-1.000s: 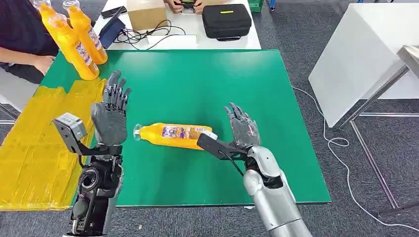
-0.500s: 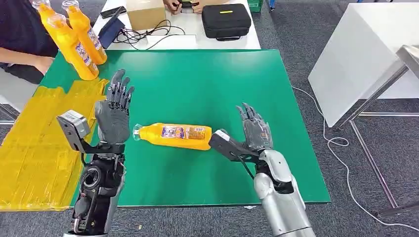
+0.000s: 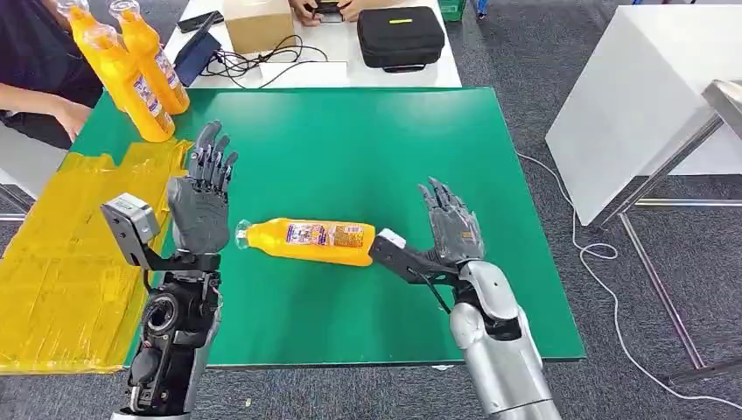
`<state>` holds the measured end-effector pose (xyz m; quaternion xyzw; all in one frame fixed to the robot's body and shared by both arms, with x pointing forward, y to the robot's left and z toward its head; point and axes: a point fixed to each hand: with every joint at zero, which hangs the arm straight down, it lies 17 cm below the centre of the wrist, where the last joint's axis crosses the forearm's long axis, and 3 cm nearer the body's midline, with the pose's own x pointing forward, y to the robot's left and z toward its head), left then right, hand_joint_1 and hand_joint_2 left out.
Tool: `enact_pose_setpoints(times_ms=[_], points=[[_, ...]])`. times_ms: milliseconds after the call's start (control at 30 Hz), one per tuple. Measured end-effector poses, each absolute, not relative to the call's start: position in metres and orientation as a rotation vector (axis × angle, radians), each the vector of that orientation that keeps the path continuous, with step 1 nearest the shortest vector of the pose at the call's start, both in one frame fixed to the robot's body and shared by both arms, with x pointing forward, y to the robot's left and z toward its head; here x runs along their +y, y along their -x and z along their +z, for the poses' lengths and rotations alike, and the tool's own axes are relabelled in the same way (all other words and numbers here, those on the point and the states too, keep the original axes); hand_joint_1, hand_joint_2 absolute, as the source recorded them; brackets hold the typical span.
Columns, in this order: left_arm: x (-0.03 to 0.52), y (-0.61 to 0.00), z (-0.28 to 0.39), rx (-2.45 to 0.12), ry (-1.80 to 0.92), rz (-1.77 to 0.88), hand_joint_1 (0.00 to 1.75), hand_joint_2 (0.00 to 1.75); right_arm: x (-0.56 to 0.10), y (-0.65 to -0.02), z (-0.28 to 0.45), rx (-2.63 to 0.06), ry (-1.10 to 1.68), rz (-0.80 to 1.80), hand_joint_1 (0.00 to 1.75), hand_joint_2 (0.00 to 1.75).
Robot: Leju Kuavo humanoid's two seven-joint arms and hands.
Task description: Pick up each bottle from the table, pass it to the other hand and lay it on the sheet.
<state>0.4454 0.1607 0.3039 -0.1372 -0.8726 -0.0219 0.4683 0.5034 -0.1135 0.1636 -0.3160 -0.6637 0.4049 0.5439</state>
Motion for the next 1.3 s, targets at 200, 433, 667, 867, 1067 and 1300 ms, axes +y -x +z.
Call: enact_pose_setpoints(times_ms=[200,433,667,867,1067,1300], points=[[0.161,-0.451,0.314,-2.146,0.342,-0.056,0.0,0.0,-0.067,-0.52,0.179,-1.621,0.664,0.969,0.0,1.75],[0.164,-0.454,0.317,-2.151,0.331,-0.051,0.0,0.0,0.009,-0.521,0.172,-1.612,0.504,0.988,0.0,1.75],[0.165,-0.451,0.321,-2.142,0.322,-0.075,0.0,0.0,0.061,-0.5,0.153,-1.538,0.407,1.092,0.0,1.75],[0.169,-0.45,0.325,-2.143,0.322,-0.087,0.0,0.0,0.067,-0.49,0.123,-1.45,0.413,1.171,0.0,1.75],[0.179,-0.446,0.328,-2.151,0.303,-0.083,0.0,0.0,0.057,-0.486,0.097,-1.361,0.541,1.274,0.0,1.75],[0.19,-0.439,0.327,-2.156,0.286,-0.06,0.0,0.0,0.039,-0.491,0.082,-1.274,0.717,1.386,0.0,1.75]])
